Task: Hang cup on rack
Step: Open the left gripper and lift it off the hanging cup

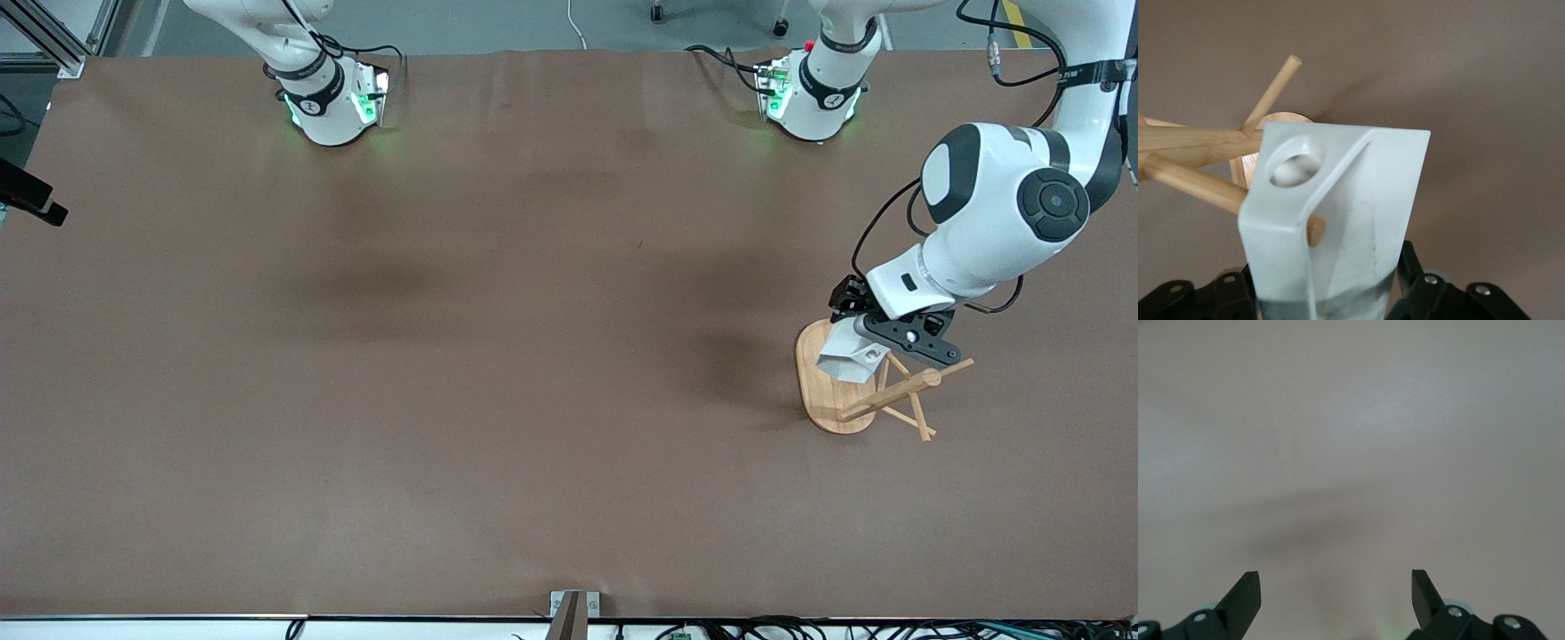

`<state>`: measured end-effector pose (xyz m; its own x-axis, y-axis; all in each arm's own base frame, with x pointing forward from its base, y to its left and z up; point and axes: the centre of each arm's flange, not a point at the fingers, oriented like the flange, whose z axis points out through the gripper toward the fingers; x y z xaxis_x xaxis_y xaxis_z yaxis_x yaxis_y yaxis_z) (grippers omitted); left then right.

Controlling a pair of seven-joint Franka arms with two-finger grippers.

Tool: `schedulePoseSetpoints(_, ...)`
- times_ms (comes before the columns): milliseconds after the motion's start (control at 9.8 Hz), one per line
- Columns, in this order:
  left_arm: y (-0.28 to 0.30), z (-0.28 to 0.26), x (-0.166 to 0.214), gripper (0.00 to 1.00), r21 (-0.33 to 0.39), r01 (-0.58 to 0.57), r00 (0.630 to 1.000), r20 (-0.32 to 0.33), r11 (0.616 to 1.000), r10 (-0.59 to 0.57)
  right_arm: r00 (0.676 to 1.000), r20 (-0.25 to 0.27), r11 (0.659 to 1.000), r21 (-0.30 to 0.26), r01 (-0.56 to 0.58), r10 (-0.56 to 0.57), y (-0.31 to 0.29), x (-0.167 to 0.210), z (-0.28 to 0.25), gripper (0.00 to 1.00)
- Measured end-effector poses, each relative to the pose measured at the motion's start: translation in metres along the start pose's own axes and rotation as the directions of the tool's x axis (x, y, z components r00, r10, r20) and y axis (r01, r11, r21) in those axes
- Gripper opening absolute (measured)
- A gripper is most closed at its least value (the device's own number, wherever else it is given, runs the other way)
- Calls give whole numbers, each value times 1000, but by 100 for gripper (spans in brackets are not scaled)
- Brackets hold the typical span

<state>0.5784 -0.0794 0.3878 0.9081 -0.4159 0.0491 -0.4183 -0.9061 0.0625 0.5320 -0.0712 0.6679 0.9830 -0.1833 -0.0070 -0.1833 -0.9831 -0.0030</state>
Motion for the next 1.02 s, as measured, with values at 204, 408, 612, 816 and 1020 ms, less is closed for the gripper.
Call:
schedulePoseSetpoints(204,-11,-1,2,77,1,17,1000,-9,1000,-17,1000,0,1000,0,1,-1,0,0,0,100)
schedulePoseSetpoints(408,-22,-4,2,100,2,33,999,-17,999,-33,1000,0,1000,0,1,-1,0,0,0,100)
schedulePoseSetpoints(612,-26,-18,8,100,10,36,998,-41,999,-36,1000,0,1000,0,1,-1,0,0,0,100)
schedulePoseSetpoints(816,-16,-44,12,100,5,72,997,-28,997,-71,1000,0,1000,0,1,-1,0,0,0,100)
schedulePoseSetpoints(1020,22,-94,11,100,6,185,983,10,983,-185,1000,0,1000,0,2,-2,0,0,0,100)
